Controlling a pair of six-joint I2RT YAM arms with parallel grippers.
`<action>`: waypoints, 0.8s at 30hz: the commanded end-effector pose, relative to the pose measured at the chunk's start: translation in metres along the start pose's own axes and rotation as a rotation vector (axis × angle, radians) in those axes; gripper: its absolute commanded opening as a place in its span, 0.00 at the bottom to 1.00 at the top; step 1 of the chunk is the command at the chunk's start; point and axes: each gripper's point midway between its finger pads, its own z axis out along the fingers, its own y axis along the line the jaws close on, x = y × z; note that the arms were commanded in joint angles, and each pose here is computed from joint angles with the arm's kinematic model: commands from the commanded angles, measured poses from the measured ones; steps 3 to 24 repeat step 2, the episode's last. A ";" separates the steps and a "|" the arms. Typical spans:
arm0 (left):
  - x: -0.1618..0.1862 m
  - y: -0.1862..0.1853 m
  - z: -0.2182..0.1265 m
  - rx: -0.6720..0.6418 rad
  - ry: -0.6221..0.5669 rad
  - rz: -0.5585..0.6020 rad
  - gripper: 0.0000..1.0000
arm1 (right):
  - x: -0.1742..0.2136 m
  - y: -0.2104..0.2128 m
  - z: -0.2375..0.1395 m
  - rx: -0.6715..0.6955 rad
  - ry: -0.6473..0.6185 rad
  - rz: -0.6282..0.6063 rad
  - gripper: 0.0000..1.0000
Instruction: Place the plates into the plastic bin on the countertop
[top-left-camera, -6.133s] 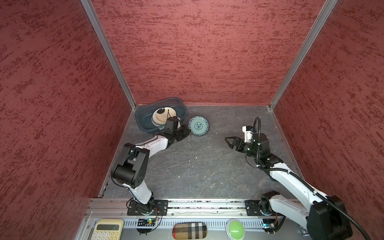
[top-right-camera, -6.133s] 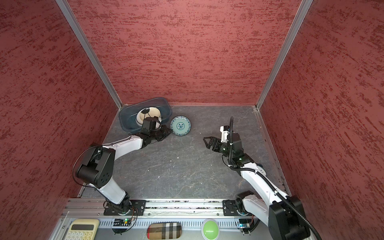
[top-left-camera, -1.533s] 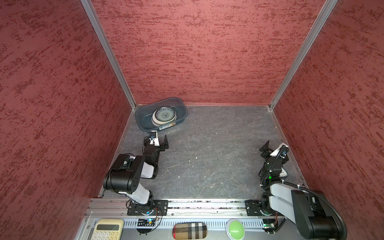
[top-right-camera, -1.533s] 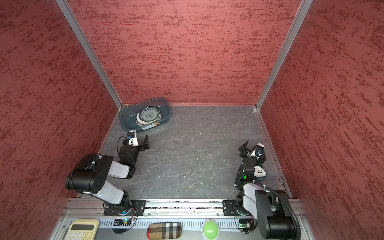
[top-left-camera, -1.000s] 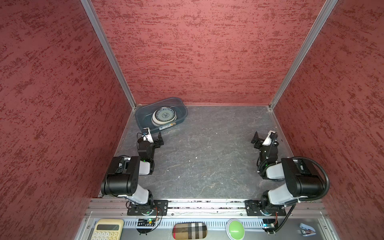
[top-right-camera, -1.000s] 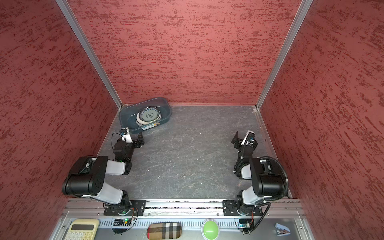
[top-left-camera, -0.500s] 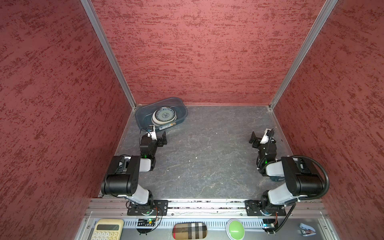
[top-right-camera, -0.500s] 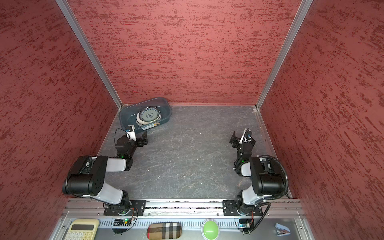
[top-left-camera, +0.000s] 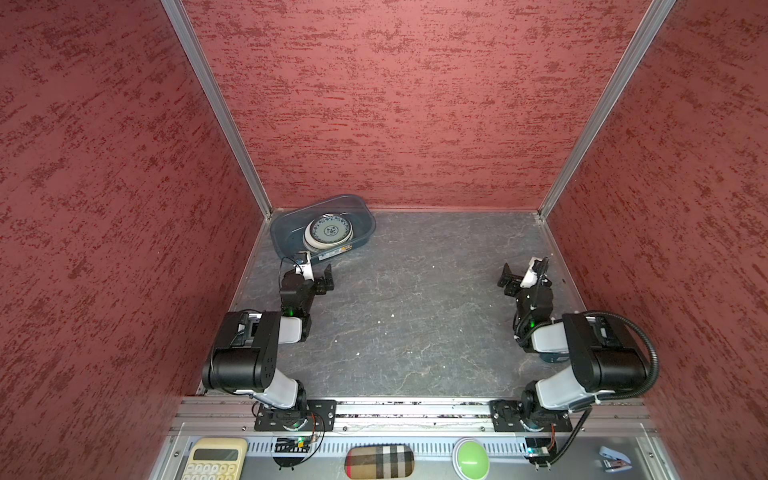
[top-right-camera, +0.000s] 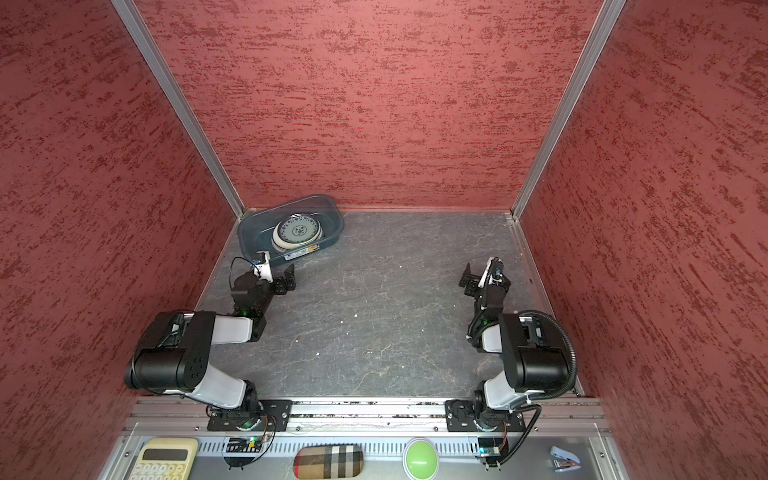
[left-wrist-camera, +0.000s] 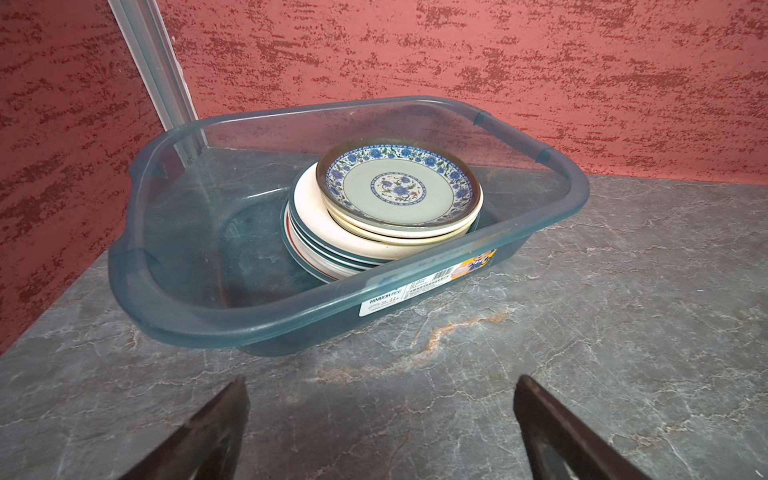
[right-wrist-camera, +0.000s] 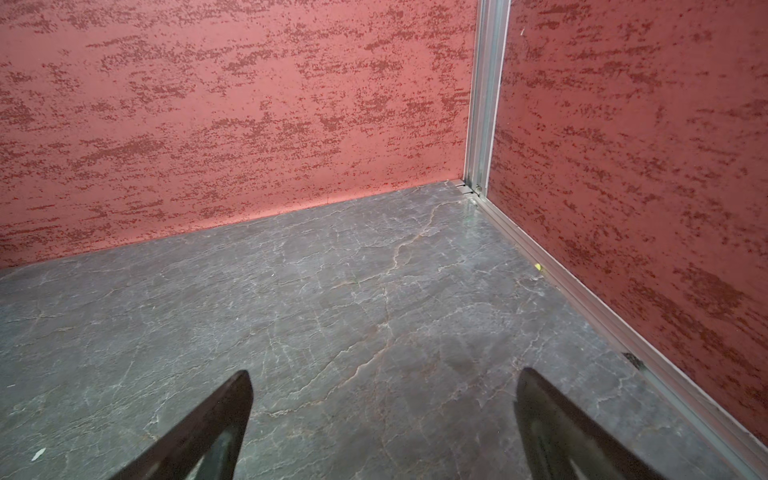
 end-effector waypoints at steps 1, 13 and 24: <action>-0.004 -0.002 0.001 0.010 -0.009 0.014 0.99 | -0.003 0.003 0.002 -0.017 -0.007 -0.025 0.99; -0.005 -0.002 0.002 0.011 -0.010 0.012 0.99 | -0.003 0.003 0.002 -0.017 -0.007 -0.025 0.99; -0.005 -0.002 0.002 0.011 -0.010 0.012 0.99 | -0.003 0.003 0.002 -0.017 -0.007 -0.025 0.99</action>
